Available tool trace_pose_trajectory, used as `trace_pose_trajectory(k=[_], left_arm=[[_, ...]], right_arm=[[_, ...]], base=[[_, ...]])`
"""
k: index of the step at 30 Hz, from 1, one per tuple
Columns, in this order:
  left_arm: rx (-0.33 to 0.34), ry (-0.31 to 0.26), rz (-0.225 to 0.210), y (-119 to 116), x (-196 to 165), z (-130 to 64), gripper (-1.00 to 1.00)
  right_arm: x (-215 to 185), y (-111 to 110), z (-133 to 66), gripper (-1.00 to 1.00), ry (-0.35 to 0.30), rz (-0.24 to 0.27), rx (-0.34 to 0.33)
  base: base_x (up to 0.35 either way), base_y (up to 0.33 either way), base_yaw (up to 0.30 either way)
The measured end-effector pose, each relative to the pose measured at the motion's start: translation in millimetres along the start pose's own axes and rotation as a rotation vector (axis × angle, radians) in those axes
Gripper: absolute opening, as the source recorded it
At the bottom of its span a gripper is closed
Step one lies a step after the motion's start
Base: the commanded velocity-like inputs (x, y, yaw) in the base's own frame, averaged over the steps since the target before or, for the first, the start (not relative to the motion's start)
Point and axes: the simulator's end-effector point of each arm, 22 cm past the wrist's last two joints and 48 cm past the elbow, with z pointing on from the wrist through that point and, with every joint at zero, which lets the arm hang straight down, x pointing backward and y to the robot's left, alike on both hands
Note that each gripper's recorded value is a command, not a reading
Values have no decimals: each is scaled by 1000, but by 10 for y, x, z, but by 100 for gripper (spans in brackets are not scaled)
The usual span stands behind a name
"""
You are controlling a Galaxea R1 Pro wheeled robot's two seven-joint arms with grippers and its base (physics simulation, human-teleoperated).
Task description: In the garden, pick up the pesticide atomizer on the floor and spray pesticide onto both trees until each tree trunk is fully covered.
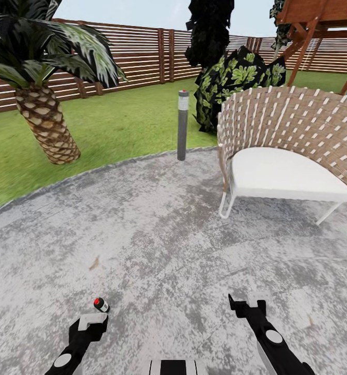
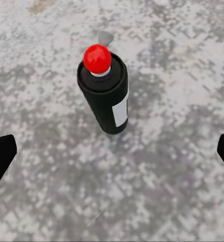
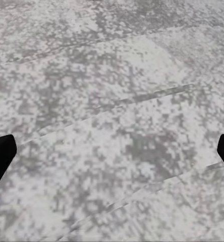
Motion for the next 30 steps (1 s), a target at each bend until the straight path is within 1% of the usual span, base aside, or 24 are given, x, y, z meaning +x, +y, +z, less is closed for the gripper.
trace_pose_trajectory(k=[5, 8, 13, 23, 30], left_arm=[[-2, 0, -1, 3, -2, 1, 100], [-1, -1, -1, 1, -5, 2, 100], [2, -7, 2, -14, -26, 7, 100], [6, -11, 6, -25, -42, 8, 100], [8, 21, 10, -36, 133, 50, 100]], right_arm=[[0, 1, 0, 100, 0, 0, 0], [1, -2, 0, 100, 0, -1, 0], [9, -4, 2, 100, 2, -1, 0], [5, 5, 4, 100, 1, -1, -1], [205, 15, 45, 100, 37, -1, -2]], base=[[177, 245, 0], [80, 102, -8], [14, 17, -163], [1, 1, -19], [0, 0, -125]])
